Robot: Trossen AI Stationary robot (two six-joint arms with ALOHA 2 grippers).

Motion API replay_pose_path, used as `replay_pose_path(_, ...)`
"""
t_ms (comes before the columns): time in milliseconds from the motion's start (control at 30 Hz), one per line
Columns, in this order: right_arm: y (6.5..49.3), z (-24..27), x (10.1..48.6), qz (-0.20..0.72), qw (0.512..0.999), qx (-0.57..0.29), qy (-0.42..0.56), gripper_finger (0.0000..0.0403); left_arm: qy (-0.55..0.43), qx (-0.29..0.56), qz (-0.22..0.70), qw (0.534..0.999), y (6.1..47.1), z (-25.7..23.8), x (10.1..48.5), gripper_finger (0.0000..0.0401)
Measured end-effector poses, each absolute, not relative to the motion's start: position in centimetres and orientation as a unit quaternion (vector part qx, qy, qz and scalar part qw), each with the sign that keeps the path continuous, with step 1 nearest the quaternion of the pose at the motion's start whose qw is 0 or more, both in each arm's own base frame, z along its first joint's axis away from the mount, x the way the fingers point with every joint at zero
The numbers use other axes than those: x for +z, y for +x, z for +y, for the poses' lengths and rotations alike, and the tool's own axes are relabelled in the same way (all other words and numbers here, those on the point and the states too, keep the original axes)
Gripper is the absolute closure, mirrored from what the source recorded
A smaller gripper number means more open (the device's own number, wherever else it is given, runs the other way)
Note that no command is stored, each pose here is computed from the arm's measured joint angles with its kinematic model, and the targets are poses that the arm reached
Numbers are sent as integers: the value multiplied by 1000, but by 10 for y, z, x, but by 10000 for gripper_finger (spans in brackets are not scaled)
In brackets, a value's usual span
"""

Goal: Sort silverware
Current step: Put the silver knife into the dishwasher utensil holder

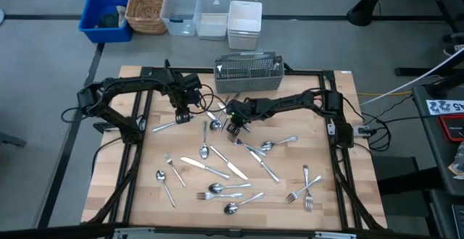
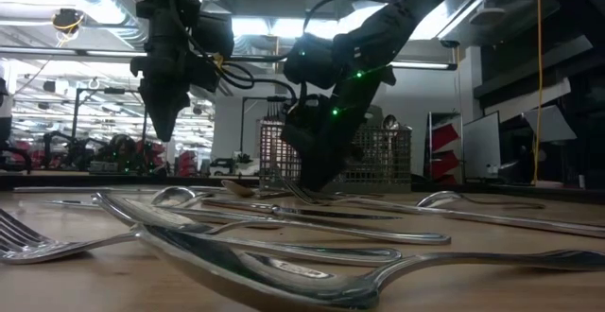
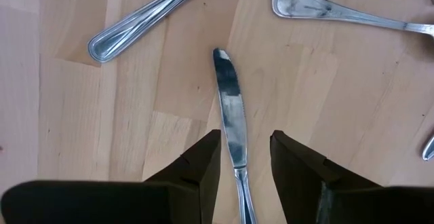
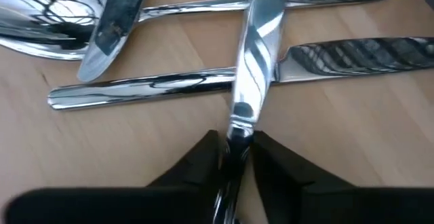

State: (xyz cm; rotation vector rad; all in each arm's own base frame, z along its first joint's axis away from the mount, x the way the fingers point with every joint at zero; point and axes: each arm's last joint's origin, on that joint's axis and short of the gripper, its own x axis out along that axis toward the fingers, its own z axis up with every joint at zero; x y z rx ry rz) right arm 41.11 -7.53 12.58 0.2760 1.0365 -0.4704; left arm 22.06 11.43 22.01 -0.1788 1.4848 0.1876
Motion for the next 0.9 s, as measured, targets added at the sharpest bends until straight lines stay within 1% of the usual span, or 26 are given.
replay_pose_path(100, 411, -75, 125, 490, 832, -224, 130, 365, -81, 85, 674, 729, 221, 114, 220, 286)
replay_pose_path(167, 411, -75, 125, 490, 832, -224, 133, 379, -82, 85, 676, 728, 220, 114, 220, 286)
replay_pose_path(300, 411, -75, 125, 486, 833, -217, 154, 379, -82, 85, 676, 727, 220, 114, 220, 286)
replay_pose_path(400, 411, -75, 127, 484, 832, -213, 170, 368, -82, 85, 676, 727, 220, 114, 220, 286)
replay_pose_path(500, 410, -74, 131, 479, 831, -213, 185, 366, -84, 86, 676, 727, 220, 114, 220, 286)
replay_pose_path(733, 406, -72, 153, 458, 839, -212, 202, 374, -88, 78, 693, 712, 214, 111, 222, 286)
replay_pose_path(900, 404, -72, 174, 431, 850, -215, 214, 370, -73, 80, 671, 734, 203, 105, 241, 286)
